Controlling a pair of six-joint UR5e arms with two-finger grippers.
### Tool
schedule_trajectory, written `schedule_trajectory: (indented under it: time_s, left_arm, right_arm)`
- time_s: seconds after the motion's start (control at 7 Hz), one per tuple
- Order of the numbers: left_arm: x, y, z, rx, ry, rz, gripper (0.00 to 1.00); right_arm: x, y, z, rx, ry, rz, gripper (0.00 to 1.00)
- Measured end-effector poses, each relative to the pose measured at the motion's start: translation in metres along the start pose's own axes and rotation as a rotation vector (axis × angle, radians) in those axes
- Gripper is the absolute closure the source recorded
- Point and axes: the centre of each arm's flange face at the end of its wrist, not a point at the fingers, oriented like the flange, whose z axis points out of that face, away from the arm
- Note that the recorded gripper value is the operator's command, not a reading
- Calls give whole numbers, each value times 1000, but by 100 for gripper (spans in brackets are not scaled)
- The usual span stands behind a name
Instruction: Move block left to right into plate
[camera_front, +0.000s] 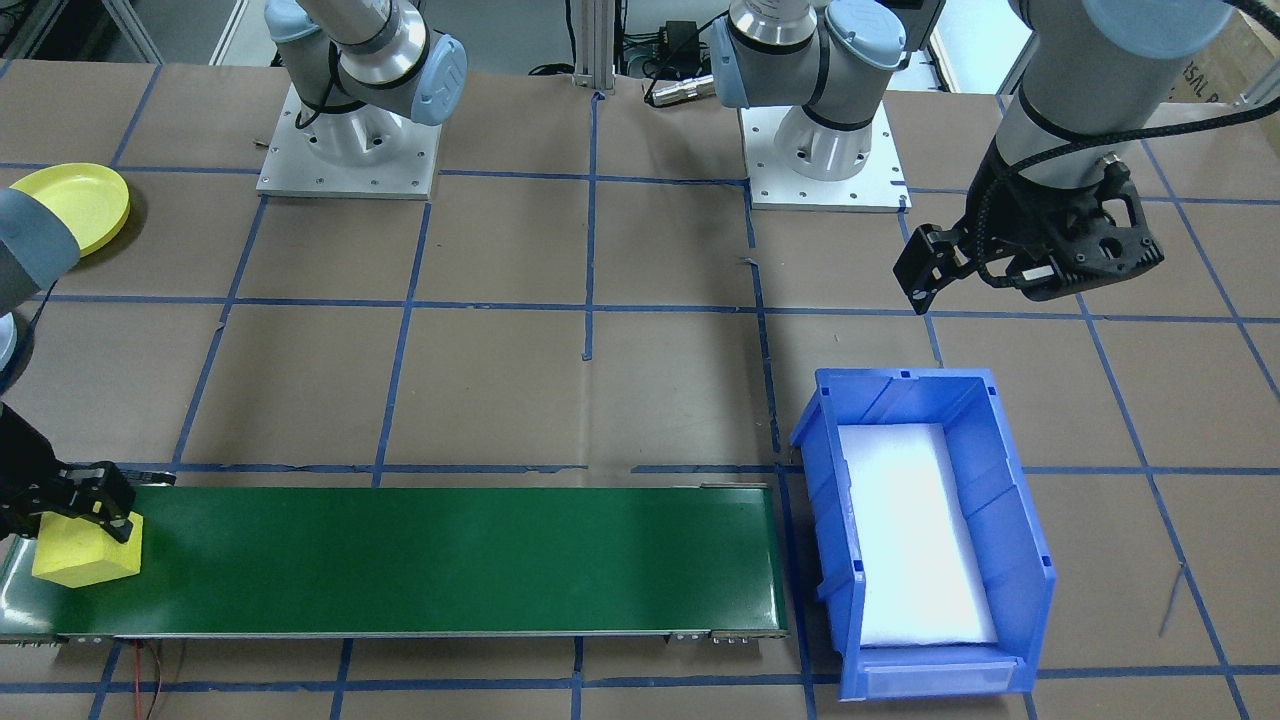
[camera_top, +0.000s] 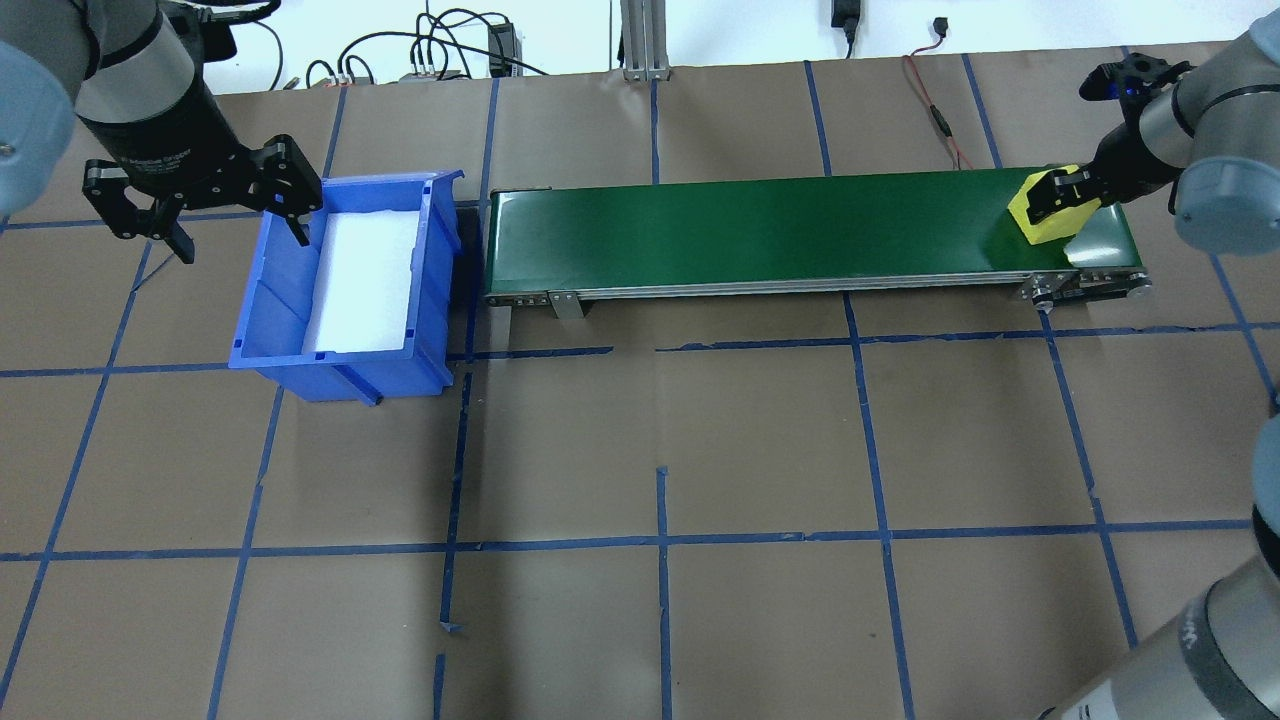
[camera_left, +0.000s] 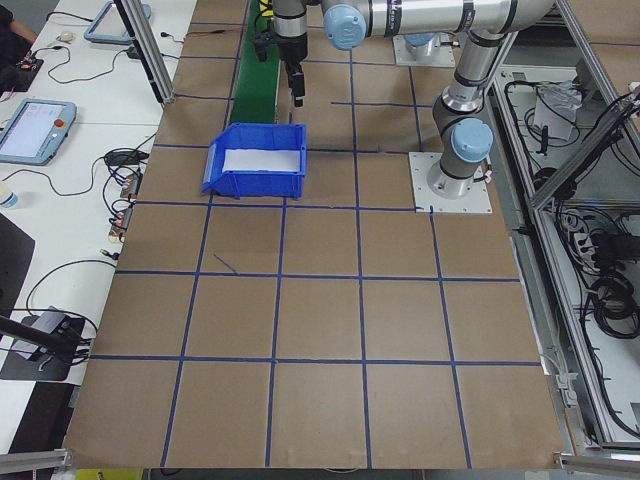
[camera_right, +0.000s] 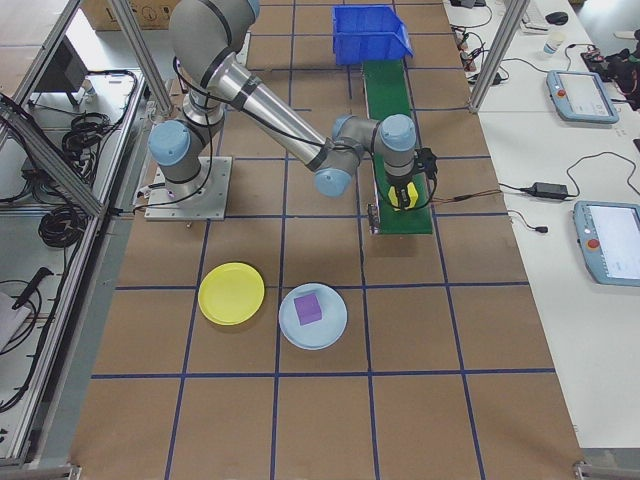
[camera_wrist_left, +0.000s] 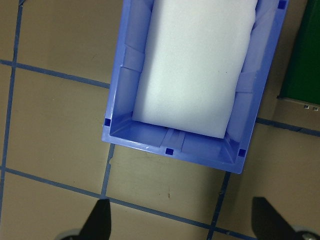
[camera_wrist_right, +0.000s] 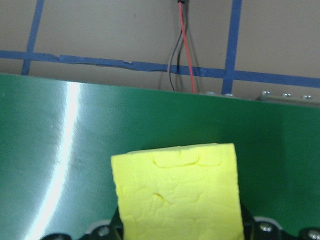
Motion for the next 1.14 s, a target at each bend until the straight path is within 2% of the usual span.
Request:
schedule_trajectory:
  time_s: [0.29,0.43,0.57,0.86,1.14]
  left_arm:
    - [-1,0,-3,4,0,0,0]
    - [-1,0,-3,4,0,0,0]
    - [-2,0,-2,3,0,-1,0]
    - [-3,0,-1,-1,-1,-4,0]
    - [-4,0,-3,4,0,-4,0]
  right_arm:
    - [45,46,-49,-53,140,-4,43]
    - [80,89,-60,-89,162,-8,44]
    - [120,145,-65,-124,155,13,43]
    - [159,238,-89,-157,132,83,43]
    - [173,310,-111,-217,29,223,42]
